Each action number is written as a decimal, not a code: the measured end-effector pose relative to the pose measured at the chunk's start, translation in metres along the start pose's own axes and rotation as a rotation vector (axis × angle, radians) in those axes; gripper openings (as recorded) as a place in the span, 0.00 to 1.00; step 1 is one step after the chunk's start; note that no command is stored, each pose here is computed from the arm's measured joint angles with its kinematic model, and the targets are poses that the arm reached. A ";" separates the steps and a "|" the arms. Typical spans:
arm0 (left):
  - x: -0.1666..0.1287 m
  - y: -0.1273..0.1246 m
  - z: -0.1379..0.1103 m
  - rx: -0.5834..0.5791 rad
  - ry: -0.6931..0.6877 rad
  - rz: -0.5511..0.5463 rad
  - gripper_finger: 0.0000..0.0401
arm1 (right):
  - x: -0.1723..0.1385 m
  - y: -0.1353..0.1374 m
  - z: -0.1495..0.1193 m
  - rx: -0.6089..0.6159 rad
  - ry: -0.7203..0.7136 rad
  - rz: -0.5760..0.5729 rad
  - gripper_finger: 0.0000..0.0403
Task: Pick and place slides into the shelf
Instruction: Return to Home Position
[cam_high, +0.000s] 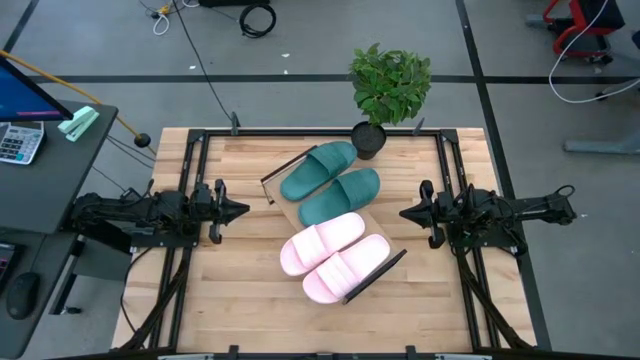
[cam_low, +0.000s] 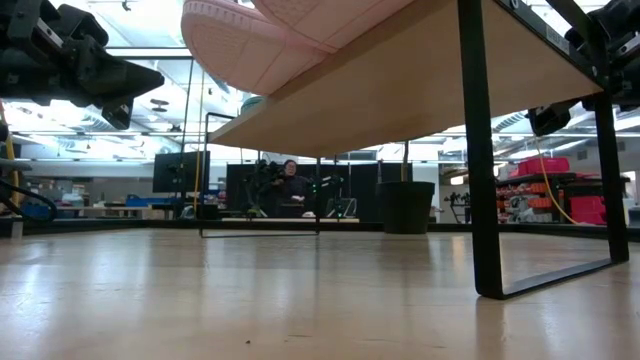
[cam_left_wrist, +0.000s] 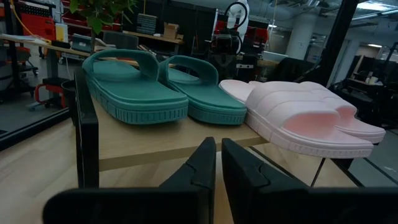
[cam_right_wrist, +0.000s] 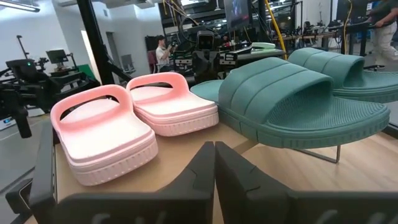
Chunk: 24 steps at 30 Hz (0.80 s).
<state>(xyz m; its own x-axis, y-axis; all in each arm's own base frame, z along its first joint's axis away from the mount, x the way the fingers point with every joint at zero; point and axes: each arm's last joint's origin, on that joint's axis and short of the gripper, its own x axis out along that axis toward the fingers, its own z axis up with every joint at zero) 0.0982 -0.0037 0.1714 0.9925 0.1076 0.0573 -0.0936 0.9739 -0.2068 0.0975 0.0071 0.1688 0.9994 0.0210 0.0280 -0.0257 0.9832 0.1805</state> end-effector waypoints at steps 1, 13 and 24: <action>0.000 0.000 0.000 0.000 -0.001 0.000 0.08 | 0.000 0.000 0.000 0.000 0.000 0.000 0.04; 0.000 0.000 0.000 0.000 0.000 0.000 0.08 | 0.000 0.000 0.000 0.001 0.000 0.000 0.04; 0.000 0.000 0.000 0.000 0.000 0.000 0.08 | 0.000 0.000 0.000 0.001 0.000 0.000 0.04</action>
<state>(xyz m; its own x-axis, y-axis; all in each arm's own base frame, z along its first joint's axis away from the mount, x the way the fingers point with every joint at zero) 0.0982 -0.0037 0.1714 0.9925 0.1076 0.0574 -0.0936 0.9739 -0.2068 0.0975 0.0070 0.1688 0.9994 0.0208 0.0280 -0.0256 0.9830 0.1816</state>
